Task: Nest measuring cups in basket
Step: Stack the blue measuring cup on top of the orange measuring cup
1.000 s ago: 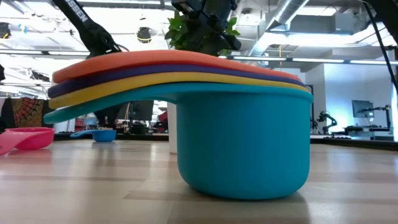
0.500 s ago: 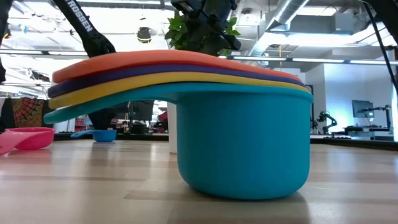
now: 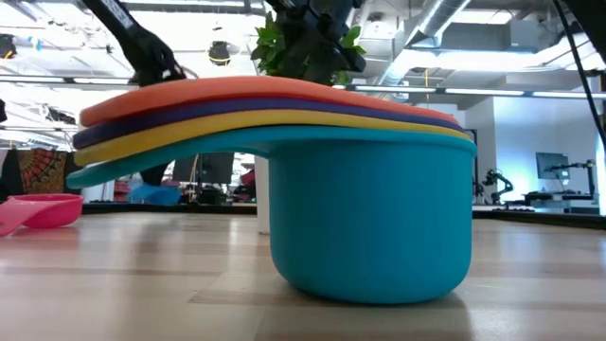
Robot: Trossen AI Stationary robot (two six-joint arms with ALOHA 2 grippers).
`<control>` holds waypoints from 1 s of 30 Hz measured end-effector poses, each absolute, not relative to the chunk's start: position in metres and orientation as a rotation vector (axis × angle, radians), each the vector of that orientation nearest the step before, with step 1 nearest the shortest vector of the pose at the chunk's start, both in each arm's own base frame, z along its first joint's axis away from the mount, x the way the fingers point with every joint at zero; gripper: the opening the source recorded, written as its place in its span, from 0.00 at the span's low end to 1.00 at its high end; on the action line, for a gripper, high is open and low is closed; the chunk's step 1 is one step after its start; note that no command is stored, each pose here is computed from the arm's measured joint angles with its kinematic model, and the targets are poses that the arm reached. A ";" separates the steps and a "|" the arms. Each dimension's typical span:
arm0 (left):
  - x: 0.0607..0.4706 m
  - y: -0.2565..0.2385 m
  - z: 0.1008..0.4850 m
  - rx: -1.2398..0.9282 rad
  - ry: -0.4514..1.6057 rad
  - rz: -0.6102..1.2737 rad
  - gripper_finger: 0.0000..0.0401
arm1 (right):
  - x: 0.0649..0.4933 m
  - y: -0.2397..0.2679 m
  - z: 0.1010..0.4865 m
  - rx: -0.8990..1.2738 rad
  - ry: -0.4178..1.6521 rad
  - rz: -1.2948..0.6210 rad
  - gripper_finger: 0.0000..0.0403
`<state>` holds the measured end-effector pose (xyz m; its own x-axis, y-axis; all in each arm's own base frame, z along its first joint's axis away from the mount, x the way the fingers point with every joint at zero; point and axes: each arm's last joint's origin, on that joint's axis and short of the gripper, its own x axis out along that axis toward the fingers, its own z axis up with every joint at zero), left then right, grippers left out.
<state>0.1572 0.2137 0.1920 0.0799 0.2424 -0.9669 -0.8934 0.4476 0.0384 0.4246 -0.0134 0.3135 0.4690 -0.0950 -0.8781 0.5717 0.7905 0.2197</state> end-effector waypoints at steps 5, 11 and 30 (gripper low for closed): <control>0.166 0.188 0.219 -0.666 1.091 0.985 0.00 | 0.424 -0.001 0.313 0.498 1.024 -0.396 0.43; 0.176 0.150 0.240 -0.674 1.038 0.942 0.00 | 0.405 0.015 0.336 0.413 1.030 -0.343 0.43; 0.212 -0.002 0.266 -0.740 0.752 0.843 0.00 | 0.337 0.049 0.326 0.521 0.962 -0.426 0.33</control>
